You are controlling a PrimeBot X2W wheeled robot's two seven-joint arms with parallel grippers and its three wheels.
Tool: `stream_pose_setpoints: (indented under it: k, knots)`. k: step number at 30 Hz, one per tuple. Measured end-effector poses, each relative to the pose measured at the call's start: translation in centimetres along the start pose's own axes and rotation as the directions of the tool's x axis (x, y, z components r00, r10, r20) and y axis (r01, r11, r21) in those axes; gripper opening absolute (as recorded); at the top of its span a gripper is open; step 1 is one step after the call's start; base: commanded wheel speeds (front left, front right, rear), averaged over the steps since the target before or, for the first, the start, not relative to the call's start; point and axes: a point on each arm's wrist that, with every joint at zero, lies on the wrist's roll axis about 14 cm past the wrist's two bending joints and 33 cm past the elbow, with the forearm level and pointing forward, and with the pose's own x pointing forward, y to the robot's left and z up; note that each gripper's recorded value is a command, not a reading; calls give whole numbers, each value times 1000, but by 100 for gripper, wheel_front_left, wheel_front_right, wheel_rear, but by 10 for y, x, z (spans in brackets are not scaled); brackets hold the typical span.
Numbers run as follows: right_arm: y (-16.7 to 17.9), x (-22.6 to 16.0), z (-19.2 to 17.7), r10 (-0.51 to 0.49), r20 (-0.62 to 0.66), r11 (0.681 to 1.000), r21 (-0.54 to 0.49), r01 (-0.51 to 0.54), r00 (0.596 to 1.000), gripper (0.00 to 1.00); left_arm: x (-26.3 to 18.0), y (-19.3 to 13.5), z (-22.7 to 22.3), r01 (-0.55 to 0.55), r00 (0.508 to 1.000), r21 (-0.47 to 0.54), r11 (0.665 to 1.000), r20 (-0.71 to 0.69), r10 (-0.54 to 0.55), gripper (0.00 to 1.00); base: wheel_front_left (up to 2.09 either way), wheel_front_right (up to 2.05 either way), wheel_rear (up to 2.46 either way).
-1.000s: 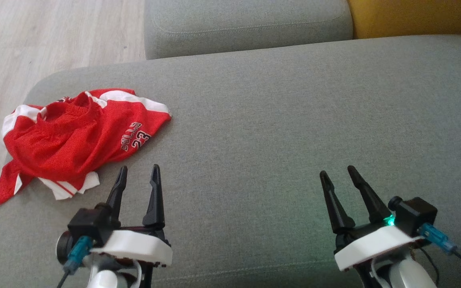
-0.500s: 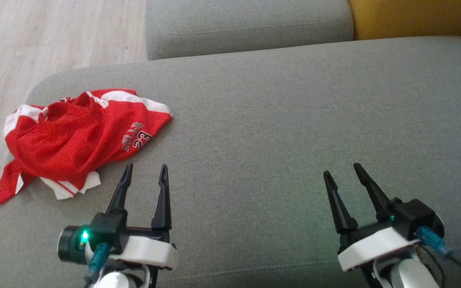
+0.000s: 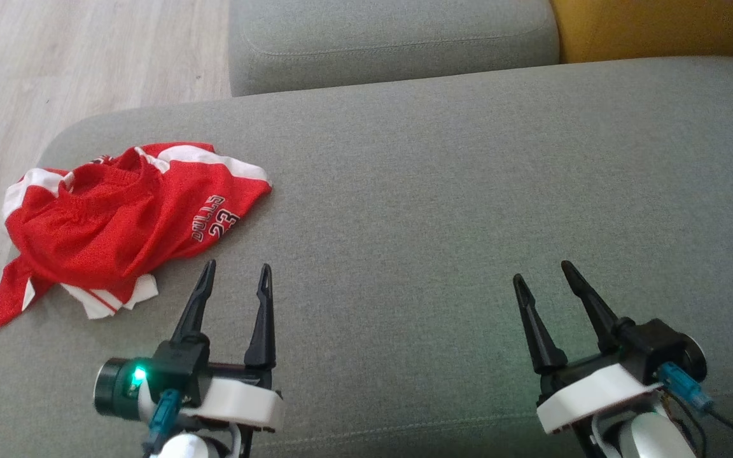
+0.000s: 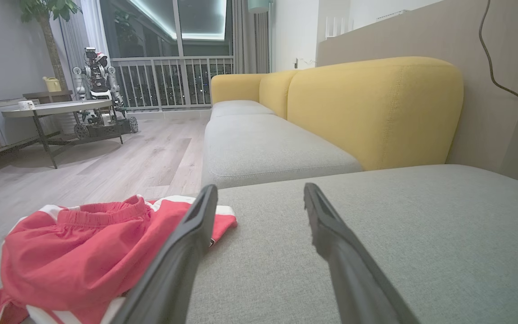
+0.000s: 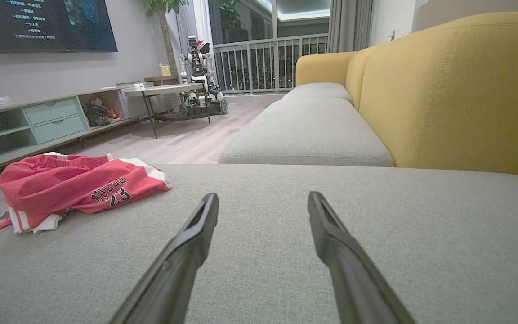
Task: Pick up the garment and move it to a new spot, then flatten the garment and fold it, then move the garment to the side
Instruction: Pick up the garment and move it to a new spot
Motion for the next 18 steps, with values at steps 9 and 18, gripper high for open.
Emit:
stream_pose_setpoints:
  k: [9,18]
  knots:
    - [6,3,0,20,1,1000,-2,-20,1000,100,-4,5,-3,-16,1000,1,1000,-13,16,100,0,0,0]
    - [25,13,-3,83,-7,997,-1,-83,997,100,-13,24,-2,-84,996,3,997,-15,84,100,0,0,0]
